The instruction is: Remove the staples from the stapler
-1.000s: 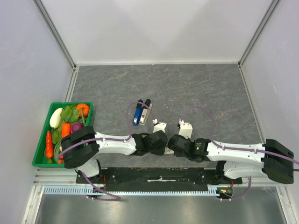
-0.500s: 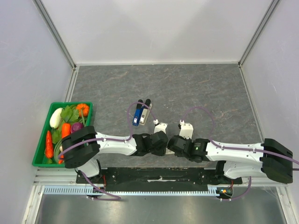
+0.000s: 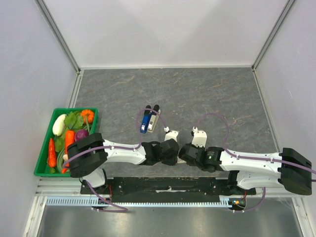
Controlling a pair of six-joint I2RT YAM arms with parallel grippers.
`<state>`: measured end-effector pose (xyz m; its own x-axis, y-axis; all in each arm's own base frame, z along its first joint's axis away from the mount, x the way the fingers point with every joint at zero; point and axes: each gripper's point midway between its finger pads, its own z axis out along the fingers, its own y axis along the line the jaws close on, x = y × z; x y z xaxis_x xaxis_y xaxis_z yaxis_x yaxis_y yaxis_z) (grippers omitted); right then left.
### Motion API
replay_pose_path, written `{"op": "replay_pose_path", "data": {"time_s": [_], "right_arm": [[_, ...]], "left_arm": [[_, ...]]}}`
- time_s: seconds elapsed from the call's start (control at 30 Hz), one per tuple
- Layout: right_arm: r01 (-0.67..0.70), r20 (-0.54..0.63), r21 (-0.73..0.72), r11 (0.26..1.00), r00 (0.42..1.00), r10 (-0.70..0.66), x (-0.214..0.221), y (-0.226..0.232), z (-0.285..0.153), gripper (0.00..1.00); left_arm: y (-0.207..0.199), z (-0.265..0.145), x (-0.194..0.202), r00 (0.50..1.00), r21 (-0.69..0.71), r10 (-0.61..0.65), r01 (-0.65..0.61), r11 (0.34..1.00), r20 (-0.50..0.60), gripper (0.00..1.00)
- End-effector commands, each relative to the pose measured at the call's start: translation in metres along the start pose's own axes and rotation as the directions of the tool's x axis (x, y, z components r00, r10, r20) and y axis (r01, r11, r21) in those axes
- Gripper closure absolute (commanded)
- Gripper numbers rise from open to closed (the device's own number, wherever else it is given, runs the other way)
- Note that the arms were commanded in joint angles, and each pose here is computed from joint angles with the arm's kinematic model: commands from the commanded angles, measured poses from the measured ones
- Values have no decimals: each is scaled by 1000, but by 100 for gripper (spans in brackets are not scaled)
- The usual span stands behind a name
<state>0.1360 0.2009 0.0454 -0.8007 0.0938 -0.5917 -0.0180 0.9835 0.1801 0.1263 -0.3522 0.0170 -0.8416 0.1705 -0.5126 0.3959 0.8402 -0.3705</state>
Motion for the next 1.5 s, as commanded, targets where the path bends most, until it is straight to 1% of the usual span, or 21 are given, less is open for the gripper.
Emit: {"op": "replay_pose_path", "data": {"time_s": [0.0,0.1,0.3,0.43,0.5,0.57,0.7,1.03,1.27,1.47], "right_arm": [[-9,5,37,999,1000,9,6,-10,5,77],[-10,4,41,999,1000,10,8,-13,6,76],[-4,-1,47,999,1000,4,11,-17,7,75],[-2,-2,41,999,1000,2,11,-16,8,75],[-3,-6,35,999,1000,3,12,-15,8,75],[-8,-9,28,1000,1000,8,13,-13,8,75],[-10,-11,17,1000,1000,10,14,-13,8,75],[-18,-11,-3,1000,1000,18,15,-11,8,75],[-21,-19,-26,999,1000,20,17,-7,8,75],[-21,-16,-37,999,1000,21,14,-4,6,75]], "left_arm": [[36,-1,46,988,-123,23,-42,991,-154,74],[34,-9,38,991,-123,28,-45,991,-132,72],[34,-27,25,995,-125,41,-53,991,-94,60],[17,-35,15,997,-58,34,-38,998,-68,47],[6,-36,11,998,-10,33,-34,999,-57,42],[-2,-35,8,998,23,34,-33,999,-51,39],[-16,-32,4,998,76,36,-33,997,-44,38],[-33,-28,-9,999,112,43,-42,993,-11,38],[-39,-14,-16,999,90,55,-55,994,2,38],[-36,0,-12,998,60,64,-63,996,-18,38]]}}
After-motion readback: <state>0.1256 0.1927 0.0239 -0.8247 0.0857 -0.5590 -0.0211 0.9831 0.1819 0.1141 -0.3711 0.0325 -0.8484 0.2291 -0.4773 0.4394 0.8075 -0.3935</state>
